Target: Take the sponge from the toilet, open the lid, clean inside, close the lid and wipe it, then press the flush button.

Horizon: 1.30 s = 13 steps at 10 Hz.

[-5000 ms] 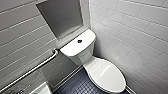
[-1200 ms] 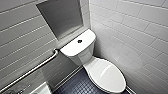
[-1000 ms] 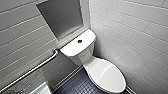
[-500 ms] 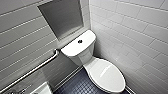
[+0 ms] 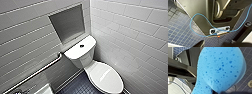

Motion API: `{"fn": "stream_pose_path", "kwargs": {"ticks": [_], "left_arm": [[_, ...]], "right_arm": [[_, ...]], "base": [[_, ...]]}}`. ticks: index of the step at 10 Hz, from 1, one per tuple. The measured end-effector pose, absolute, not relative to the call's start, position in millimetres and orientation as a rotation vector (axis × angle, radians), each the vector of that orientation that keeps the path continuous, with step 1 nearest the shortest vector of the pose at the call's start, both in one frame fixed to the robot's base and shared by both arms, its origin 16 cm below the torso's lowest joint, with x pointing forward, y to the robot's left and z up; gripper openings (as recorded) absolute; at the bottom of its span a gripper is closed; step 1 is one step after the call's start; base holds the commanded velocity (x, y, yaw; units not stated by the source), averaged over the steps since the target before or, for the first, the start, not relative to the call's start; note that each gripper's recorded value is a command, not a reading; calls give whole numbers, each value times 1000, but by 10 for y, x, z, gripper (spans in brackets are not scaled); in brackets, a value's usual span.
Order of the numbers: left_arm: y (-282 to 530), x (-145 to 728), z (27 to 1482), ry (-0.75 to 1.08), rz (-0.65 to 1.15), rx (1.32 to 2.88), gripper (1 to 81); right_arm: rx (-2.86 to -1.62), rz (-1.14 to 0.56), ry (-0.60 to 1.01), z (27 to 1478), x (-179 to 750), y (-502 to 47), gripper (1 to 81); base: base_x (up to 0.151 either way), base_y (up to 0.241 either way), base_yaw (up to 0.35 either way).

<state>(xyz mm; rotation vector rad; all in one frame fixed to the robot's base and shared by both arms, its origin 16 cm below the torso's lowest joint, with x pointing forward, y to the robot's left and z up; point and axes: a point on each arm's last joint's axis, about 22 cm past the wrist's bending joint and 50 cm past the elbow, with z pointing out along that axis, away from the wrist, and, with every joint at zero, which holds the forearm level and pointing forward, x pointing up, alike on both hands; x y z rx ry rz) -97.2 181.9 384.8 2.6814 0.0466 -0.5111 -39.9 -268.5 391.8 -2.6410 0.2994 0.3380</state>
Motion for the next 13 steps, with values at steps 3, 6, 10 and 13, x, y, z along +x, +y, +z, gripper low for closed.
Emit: {"fn": "stream_pose_path", "kwargs": {"ticks": [3, 6, 10, 13], "left_arm": [[1904, -1220, 4011, 3, -545, 2709, 811], [1831, -1505, 4240, 11, -591, 2694, 811], [1579, -1721, 4440, 37, -616, 2660, 811], [1499, -1611, 4429, 20, -524, 2671, 811]], "right_arm": [[-2645, 382, 282, 4109, -904, -2336, 10], [-2692, 467, 248, 4255, -1328, -2303, 10], [-2706, 754, -14, 4350, -1784, -2206, 10], [-2749, 644, -66, 4250, -1552, -2293, 10]], "base": [[0, 0, 0], [0, 0, 0], [0, 0, 0], [0, 0, 0]]}}
